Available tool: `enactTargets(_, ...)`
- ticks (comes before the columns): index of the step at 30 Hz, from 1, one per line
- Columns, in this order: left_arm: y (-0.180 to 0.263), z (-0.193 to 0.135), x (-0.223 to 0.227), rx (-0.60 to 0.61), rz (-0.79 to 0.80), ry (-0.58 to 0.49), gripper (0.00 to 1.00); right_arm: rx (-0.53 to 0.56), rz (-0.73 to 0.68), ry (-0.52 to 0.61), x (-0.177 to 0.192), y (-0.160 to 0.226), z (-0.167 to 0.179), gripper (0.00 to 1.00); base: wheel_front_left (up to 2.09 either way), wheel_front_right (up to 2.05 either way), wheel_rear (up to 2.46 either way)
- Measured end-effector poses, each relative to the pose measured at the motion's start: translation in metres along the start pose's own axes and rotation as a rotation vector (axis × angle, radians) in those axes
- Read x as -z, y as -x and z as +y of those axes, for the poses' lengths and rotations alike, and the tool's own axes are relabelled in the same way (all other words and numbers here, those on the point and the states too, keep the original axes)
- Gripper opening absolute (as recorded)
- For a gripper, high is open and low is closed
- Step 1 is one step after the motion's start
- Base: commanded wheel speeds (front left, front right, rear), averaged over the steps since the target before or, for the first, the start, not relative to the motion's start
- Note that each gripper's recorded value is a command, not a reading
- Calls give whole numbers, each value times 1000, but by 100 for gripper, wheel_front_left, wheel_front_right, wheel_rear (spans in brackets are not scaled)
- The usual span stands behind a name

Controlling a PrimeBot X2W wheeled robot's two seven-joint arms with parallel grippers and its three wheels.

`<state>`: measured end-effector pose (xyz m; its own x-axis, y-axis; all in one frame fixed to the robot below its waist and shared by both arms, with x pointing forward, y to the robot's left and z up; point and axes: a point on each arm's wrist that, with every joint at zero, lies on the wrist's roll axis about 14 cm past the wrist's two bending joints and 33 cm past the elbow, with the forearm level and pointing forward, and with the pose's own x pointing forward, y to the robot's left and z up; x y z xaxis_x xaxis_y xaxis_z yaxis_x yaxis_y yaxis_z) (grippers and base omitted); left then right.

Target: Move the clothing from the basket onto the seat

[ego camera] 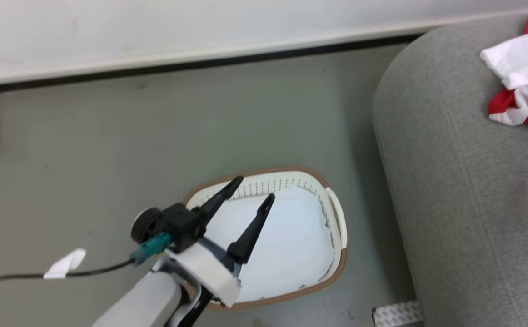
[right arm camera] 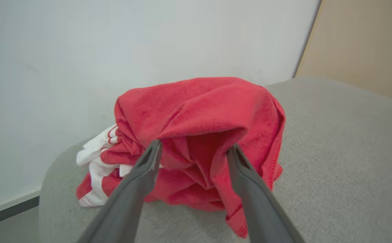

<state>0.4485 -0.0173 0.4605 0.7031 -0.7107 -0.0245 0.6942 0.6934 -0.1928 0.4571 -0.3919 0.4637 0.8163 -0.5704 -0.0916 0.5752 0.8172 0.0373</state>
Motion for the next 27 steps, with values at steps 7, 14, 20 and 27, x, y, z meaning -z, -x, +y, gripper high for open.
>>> enactTargets(7, 26, 4, -15, -77, -33, -46, 100, -145, -74, -2, -20, 35, 24, 100, 0, 0, 0)
enactTargets(14, 57, 15, -28, -199, -57, -103, 100, -307, -135, -13, -32, 78, 55, 100, 0, 0, 0)
enactTargets(20, 94, 27, -25, -357, -62, -69, 100, -435, -154, -21, -35, 118, 79, 100, 0, 0, 0)
enactTargets(27, 137, 38, -26, -481, -85, -56, 100, -566, -160, -14, -31, 161, 103, 100, 0, 0, 0)
